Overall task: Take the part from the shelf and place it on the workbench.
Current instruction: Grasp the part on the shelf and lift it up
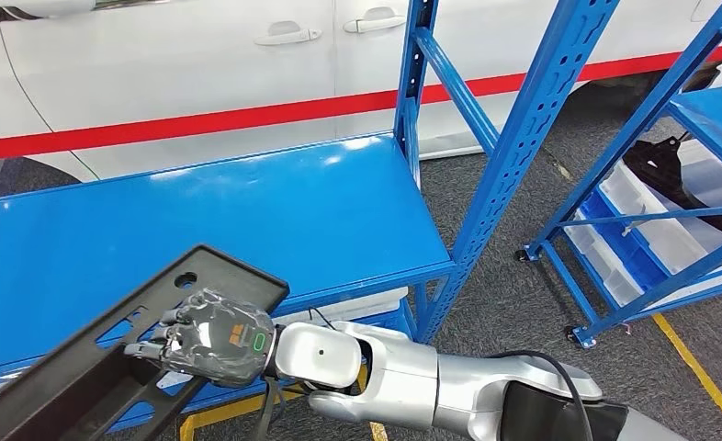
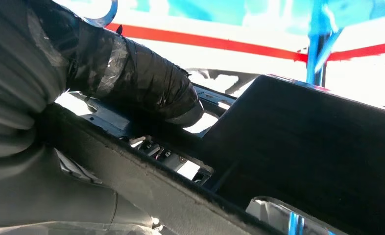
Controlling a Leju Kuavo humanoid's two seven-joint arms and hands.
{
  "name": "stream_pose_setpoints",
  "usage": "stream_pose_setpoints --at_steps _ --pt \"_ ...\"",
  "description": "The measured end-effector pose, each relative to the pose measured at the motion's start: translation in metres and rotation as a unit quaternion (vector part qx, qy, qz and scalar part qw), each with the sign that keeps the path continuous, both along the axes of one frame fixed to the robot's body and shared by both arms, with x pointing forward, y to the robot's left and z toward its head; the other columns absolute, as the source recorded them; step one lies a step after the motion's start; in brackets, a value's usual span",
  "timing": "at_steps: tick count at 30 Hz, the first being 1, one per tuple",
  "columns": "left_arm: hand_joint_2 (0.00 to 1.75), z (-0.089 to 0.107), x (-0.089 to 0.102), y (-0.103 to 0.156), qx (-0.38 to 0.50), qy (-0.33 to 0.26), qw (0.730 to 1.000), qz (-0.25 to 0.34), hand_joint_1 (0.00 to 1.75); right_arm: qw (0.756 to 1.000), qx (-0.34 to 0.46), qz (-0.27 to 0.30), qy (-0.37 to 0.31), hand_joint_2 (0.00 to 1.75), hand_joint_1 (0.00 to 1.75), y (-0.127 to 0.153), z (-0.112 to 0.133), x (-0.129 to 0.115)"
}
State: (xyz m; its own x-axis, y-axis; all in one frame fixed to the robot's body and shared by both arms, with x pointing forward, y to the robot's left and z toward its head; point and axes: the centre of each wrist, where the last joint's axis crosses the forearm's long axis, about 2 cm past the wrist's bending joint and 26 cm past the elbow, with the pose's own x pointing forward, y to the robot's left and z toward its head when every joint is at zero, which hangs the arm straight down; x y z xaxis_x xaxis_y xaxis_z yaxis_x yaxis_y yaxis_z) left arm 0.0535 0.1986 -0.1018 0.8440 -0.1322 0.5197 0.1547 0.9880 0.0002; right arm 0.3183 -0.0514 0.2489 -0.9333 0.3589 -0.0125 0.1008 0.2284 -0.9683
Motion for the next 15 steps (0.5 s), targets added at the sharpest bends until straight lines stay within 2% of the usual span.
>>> stream_pose_setpoints --at_steps 10,15 --pt "0.0 0.0 0.0 -0.001 0.004 -0.001 1.0 -0.002 0.0 1.0 0.0 -0.004 -0.002 1.75 1.75 0.006 0.008 0.0" --pt "0.0 0.001 0.006 -0.001 0.025 -0.008 0.999 -0.033 0.0 0.998 -0.023 -0.058 0.014 1.75 1.75 0.036 0.032 0.025"
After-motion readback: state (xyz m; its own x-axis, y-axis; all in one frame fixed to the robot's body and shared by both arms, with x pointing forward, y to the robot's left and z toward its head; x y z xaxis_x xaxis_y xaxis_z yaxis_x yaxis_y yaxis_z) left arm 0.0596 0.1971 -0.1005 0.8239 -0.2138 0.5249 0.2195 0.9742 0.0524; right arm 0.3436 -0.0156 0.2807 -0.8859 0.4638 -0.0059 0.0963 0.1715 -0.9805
